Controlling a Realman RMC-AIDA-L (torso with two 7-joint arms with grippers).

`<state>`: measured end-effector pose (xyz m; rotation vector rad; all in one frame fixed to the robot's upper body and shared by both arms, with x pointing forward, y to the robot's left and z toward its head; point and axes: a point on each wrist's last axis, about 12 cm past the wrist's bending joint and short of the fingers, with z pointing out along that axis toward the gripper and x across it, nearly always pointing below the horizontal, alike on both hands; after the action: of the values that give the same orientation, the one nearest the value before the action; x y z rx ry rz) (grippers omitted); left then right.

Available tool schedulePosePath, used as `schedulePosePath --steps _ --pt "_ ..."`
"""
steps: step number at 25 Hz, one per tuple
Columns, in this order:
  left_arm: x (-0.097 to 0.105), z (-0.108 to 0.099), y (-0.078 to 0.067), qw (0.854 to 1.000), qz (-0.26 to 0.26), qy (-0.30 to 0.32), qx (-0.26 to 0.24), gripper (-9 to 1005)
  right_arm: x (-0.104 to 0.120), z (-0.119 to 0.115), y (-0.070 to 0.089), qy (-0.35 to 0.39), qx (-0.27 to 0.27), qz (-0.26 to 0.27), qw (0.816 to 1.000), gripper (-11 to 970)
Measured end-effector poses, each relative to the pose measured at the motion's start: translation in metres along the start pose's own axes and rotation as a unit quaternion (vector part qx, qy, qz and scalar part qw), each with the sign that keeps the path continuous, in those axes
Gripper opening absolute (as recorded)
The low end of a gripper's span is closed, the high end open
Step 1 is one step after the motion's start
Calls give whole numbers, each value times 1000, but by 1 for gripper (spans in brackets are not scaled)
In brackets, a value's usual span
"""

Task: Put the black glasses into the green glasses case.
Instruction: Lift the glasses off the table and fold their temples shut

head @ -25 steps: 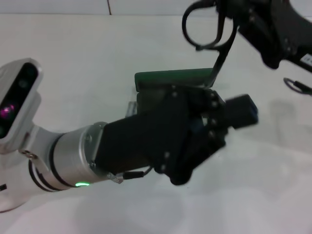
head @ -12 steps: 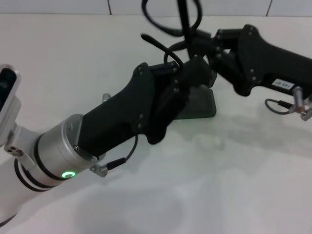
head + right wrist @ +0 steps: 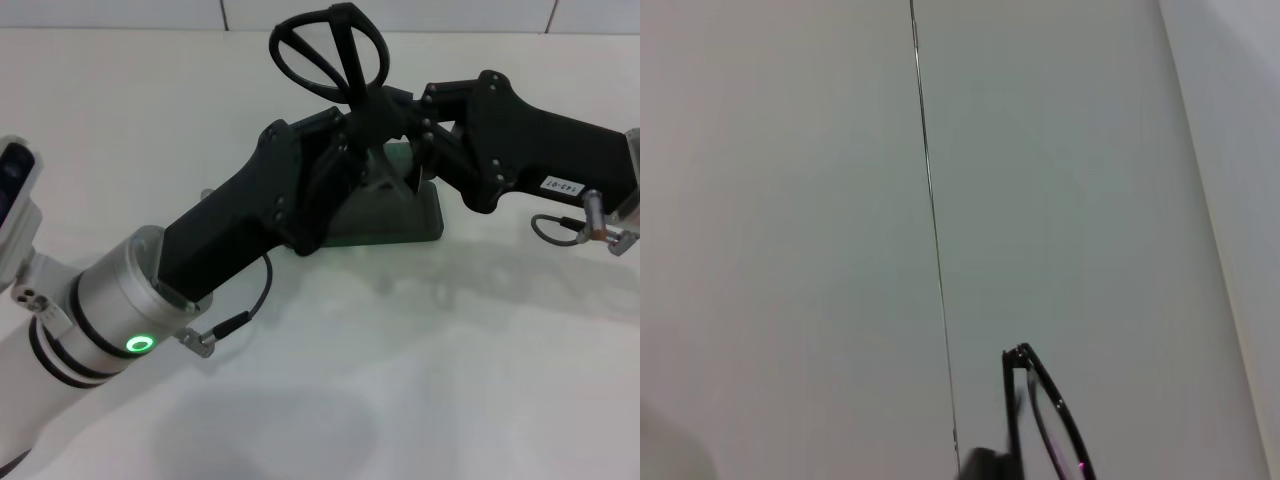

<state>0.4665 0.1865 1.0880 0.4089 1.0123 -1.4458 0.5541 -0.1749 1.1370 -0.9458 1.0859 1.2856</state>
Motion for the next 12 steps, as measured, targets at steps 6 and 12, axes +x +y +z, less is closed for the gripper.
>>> schedulePosePath --steps 6,12 --pt "1 -2 4 1000 -12 3 -22 40 3 2 -1 13 1 3 1000 37" --pt "1 -3 4 1000 -15 5 -23 40 4 1 -1 14 5 3 1000 37"
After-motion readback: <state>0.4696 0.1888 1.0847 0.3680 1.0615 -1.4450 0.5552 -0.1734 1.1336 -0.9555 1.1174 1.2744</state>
